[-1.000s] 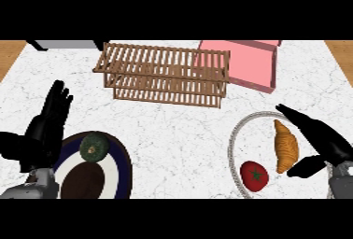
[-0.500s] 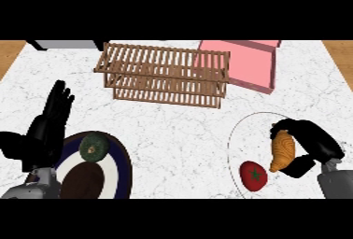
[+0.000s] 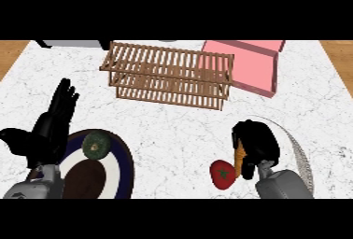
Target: Pick the croissant from the placemat and place it in the tiered shelf
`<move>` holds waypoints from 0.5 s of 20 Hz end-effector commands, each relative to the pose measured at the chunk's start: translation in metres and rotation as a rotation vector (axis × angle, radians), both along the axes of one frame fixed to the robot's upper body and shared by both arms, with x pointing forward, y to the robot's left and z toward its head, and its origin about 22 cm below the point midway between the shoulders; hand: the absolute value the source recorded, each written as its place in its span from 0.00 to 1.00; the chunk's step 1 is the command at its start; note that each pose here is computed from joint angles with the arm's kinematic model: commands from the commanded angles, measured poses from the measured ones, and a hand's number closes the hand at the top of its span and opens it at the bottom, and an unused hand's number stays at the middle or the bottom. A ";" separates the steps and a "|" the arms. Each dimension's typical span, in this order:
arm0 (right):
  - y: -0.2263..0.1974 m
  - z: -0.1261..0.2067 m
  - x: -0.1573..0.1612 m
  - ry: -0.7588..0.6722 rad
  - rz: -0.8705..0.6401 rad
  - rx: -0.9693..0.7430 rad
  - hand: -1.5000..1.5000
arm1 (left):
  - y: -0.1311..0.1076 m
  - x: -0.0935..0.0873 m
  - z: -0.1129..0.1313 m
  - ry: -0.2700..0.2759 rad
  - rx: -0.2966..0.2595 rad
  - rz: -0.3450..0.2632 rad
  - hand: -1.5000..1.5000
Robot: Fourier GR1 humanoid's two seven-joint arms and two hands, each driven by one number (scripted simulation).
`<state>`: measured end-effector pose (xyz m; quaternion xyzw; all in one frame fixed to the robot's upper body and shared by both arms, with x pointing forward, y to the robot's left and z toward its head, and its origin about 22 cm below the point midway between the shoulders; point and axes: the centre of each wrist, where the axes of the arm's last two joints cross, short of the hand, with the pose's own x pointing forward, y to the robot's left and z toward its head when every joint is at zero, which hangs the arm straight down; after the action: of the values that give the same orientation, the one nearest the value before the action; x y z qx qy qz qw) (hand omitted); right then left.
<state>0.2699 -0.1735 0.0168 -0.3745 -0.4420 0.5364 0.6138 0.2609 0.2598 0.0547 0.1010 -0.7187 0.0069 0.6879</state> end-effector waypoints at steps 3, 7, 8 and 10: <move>0.091 0.008 -0.027 0.018 -0.093 0.064 1.00 | -0.005 0.001 0.000 0.013 0.003 -0.049 0.50; 0.128 0.039 -0.043 -0.043 -0.121 0.161 1.00 | -0.012 0.008 0.004 -0.011 0.001 -0.051 0.50; 0.135 0.041 -0.048 -0.050 -0.142 0.190 1.00 | -0.013 0.011 0.000 0.004 0.002 -0.052 0.50; 0.151 0.063 -0.053 -0.131 -0.156 0.226 1.00 | -0.016 0.010 -0.001 0.000 -0.018 -0.056 0.50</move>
<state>0.2358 -0.0546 0.0560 -0.3743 -0.4825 0.4488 0.6525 0.2680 0.2494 0.0574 0.0821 -0.7223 -0.0065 0.6867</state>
